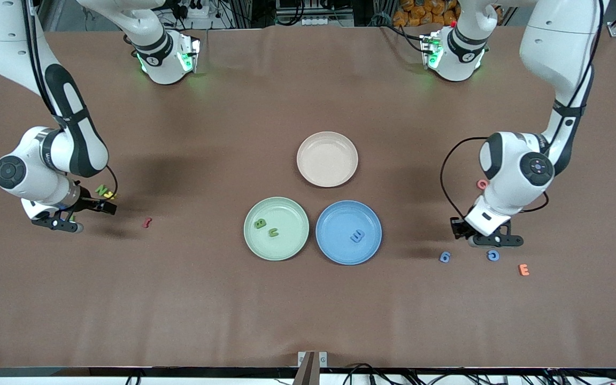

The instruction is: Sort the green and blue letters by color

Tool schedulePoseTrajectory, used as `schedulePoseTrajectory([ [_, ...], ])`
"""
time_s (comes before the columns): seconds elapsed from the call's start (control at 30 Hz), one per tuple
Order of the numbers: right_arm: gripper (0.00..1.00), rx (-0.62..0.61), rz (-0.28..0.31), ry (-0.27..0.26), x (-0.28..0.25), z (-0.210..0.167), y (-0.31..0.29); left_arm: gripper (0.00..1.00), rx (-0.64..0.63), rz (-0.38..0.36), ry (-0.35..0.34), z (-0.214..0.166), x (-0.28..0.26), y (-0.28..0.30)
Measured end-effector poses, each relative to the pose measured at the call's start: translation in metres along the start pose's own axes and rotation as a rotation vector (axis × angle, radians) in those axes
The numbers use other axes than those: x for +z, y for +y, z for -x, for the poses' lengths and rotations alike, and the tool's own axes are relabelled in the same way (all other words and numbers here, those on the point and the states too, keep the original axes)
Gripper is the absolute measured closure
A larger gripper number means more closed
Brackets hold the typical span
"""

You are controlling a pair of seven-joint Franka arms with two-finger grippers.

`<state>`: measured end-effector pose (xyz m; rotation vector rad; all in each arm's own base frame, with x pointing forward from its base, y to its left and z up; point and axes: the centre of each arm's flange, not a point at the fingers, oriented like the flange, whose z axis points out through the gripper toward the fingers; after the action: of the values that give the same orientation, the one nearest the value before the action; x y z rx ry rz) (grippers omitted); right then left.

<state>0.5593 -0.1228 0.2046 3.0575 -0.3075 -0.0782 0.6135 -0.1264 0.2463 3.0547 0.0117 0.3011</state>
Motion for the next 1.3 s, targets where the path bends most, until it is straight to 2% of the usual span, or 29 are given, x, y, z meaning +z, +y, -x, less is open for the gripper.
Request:
schedulePoseTrajectory([
  [0.23,0.0,-0.036,-0.005,0.005,-0.005,0.003,0.026,0.73,-0.061,0.0,0.013,0.009,-0.008,0.046],
  [0.57,0.0,-0.068,-0.012,-0.016,0.005,0.014,0.08,0.73,-0.141,-0.006,0.015,0.03,-0.011,0.109],
  [1.0,0.0,-0.099,-0.042,-0.077,0.025,0.032,0.058,0.73,-0.213,-0.021,0.013,0.052,-0.017,0.166],
  [1.3,0.0,-0.162,-0.062,-0.08,0.027,0.035,0.058,0.73,-0.259,-0.039,-0.011,0.047,-0.037,0.197],
])
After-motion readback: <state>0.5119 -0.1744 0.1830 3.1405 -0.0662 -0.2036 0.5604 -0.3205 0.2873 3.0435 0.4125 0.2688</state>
